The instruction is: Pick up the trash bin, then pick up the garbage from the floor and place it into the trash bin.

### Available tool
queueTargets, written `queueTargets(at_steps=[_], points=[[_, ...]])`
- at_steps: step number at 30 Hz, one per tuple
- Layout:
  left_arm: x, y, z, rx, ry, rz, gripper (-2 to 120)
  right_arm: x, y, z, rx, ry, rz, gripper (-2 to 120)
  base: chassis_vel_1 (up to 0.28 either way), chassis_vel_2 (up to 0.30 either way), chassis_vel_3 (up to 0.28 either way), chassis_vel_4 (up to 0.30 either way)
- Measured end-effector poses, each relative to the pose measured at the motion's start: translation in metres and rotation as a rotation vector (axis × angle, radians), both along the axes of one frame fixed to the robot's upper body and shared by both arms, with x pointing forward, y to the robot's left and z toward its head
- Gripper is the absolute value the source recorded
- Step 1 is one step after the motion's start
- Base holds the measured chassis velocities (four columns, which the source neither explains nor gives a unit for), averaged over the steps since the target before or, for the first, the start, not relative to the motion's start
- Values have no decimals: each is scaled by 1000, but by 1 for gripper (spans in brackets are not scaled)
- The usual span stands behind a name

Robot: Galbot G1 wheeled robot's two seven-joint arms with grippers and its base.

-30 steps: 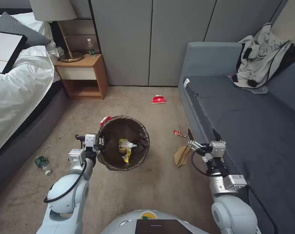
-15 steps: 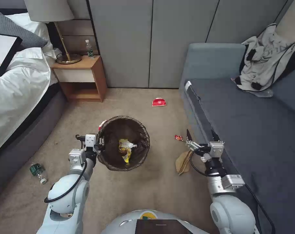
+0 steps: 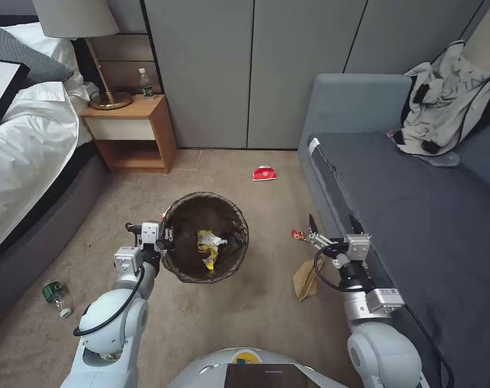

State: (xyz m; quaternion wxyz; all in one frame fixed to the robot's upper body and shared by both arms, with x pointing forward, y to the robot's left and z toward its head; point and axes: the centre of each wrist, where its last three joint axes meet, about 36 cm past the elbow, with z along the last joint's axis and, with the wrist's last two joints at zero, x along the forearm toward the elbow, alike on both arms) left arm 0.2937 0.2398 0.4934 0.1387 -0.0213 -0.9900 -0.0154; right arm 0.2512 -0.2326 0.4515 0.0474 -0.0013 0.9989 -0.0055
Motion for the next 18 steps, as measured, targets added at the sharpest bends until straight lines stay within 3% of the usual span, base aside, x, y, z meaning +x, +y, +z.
queueTargets(at_steps=[10, 18], points=[[0, 0, 1, 0, -2, 0, 3, 5, 2, -12, 9, 44, -5, 100, -40, 24, 27, -33], [-1, 0, 3, 0, -8, -2, 3, 26, 8, -48, 39, 193, -2, 100, 0, 0, 0, 0]])
